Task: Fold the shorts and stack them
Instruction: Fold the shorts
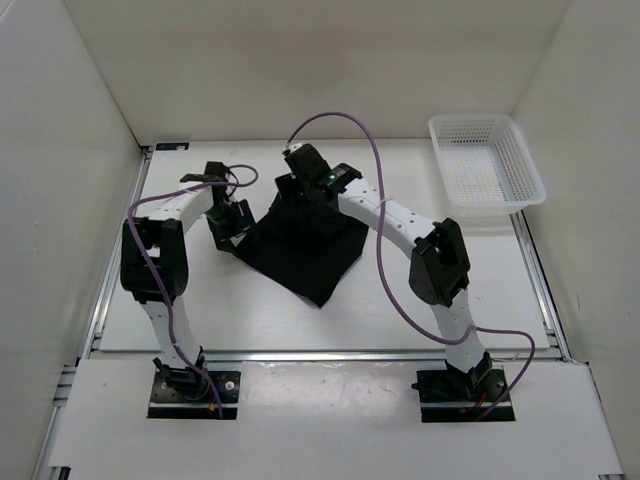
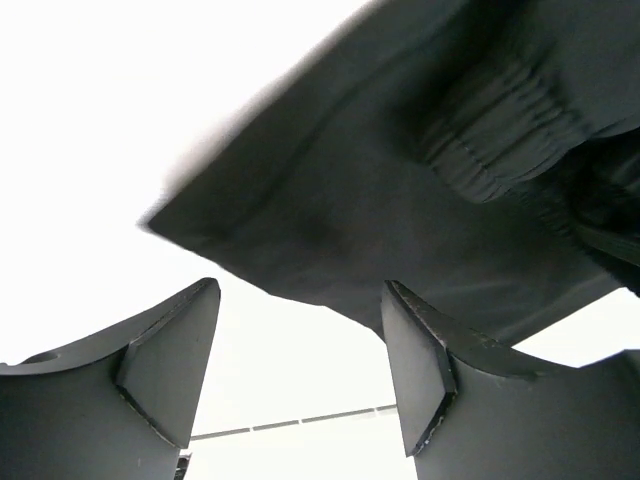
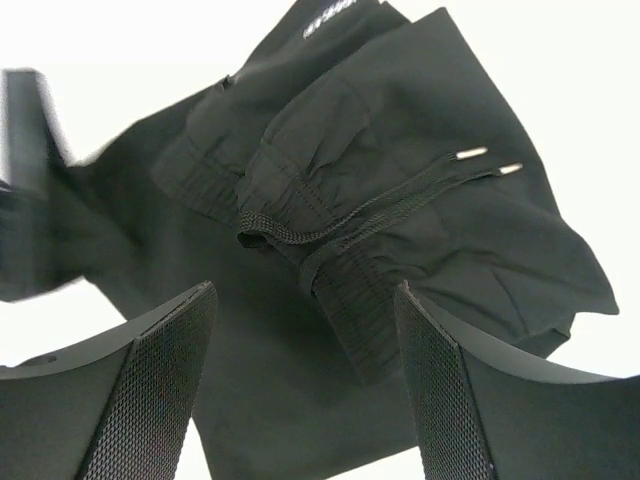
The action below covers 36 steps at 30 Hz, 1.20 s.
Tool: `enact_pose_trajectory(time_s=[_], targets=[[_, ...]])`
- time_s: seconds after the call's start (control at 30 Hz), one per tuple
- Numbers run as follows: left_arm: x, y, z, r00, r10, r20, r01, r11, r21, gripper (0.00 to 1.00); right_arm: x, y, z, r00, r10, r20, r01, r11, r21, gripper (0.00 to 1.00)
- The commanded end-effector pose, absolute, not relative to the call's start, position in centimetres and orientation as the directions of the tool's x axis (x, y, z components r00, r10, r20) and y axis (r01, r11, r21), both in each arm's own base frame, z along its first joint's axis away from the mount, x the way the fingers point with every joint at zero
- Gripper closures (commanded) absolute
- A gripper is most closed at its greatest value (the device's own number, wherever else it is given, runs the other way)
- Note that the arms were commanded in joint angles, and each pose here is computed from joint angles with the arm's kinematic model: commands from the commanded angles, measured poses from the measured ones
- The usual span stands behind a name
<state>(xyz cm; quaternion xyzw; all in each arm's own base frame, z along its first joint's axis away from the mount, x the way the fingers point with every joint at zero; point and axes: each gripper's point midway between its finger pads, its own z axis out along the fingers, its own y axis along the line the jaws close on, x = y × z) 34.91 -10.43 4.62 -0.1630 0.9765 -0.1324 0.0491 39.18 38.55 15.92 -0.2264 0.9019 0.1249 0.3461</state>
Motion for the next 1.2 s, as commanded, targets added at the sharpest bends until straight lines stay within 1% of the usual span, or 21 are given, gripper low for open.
enact_pose_trajectory(time_s=[0.0,0.13,0.2,0.4,0.53,0.57,0.63,0.67,0.8,0.93,0.97,1.03,1.07,1.1,1.17], targets=[[36.5,-8.0,9.4,-0.91,-0.377,-0.172,-0.31,0.895,-0.321,0.23,38.8,39.1,13.9,-0.641,-0.389,-0.661,-0.531,0.847,0.017,0.24],[36.6,-6.5,10.3,-0.894,-0.411,-0.179,-0.335,0.878,-0.34,0.23,39.0,39.4,11.7,-0.619,-0.456,-0.64,-0.549,0.833,-0.063,0.24],[36.4,-5.9,10.1,-0.892,-0.421,-0.165,-0.346,0.87,-0.352,0.23,39.3,39.6,10.3,-0.608,-0.484,-0.63,-0.549,0.829,-0.106,0.24],[36.2,-5.6,9.8,-0.893,-0.421,-0.16,-0.349,0.871,-0.347,0.25,40.0,39.1,7.3,-0.58,-0.56,-0.592,-0.547,0.806,-0.228,0.24],[36.2,-5.6,9.8,-0.893,-0.421,-0.16,-0.349,0.871,-0.347,0.26,41.0,39.0,6.4,-0.579,-0.562,-0.59,-0.518,0.813,-0.267,0.24],[36.2,-5.6,9.8,-0.893,-0.421,-0.16,-0.349,0.871,-0.347,0.26,41.7,38.7,6.8,-0.578,-0.549,-0.604,-0.48,0.827,-0.293,0.24],[36.2,-5.6,9.8,-0.893,-0.421,-0.16,-0.349,0.871,-0.347,0.26,42.5,38.0,7.0,-0.577,-0.541,-0.612,-0.427,0.839,-0.339,0.27],[36.2,-5.5,9.8,-0.896,-0.413,-0.163,-0.341,0.874,-0.346,0.26,42.8,37.8,6.9,-0.575,-0.54,-0.614,-0.412,0.84,-0.353,0.27],[36.0,-5.2,9.5,-0.893,-0.422,-0.155,-0.352,0.871,-0.343,0.26,42.8,37.5,6.0,-0.582,-0.55,-0.599,-0.406,0.835,-0.371,0.29],[36.0,-5.2,9.5,-0.897,-0.414,-0.158,-0.344,0.875,-0.341,0.27,42.4,37.9,4.5,-0.597,-0.551,-0.583,-0.429,0.834,-0.348,0.4],[36.0,-5.2,9.5,-0.897,-0.414,-0.158,-0.343,0.875,-0.341,0.27,42.4,37.9,4.5,-0.597,-0.551,-0.583,-0.429,0.834,-0.348,0.5],[36.0,-5.2,9.5,-0.897,-0.414,-0.158,-0.343,0.875,-0.341,0.27,42.4,38.0,4.5,-0.602,-0.542,-0.587,-0.423,0.84,-0.341,0.61],[35.7,-5.2,9.3,-0.898,-0.414,-0.15,-0.347,0.875,-0.338,0.27,42.4,38.0,4.5,-0.602,-0.542,-0.587,-0.423,0.84,-0.341,0.71],[35.7,-5.2,9.3,-0.898,-0.414,-0.15,-0.347,0.875,-0.338,0.27,42.4,38.0,4.5,-0.602,-0.542,-0.587,-0.423,0.84,-0.341,0.84],[35.4,-5.2,9.0,-0.9,-0.414,-0.14,-0.35,0.875,-0.335,0.27,42.3,37.9,5.1,-0.603,-0.53,-0.596,-0.415,0.847,-0.333,0.94]])
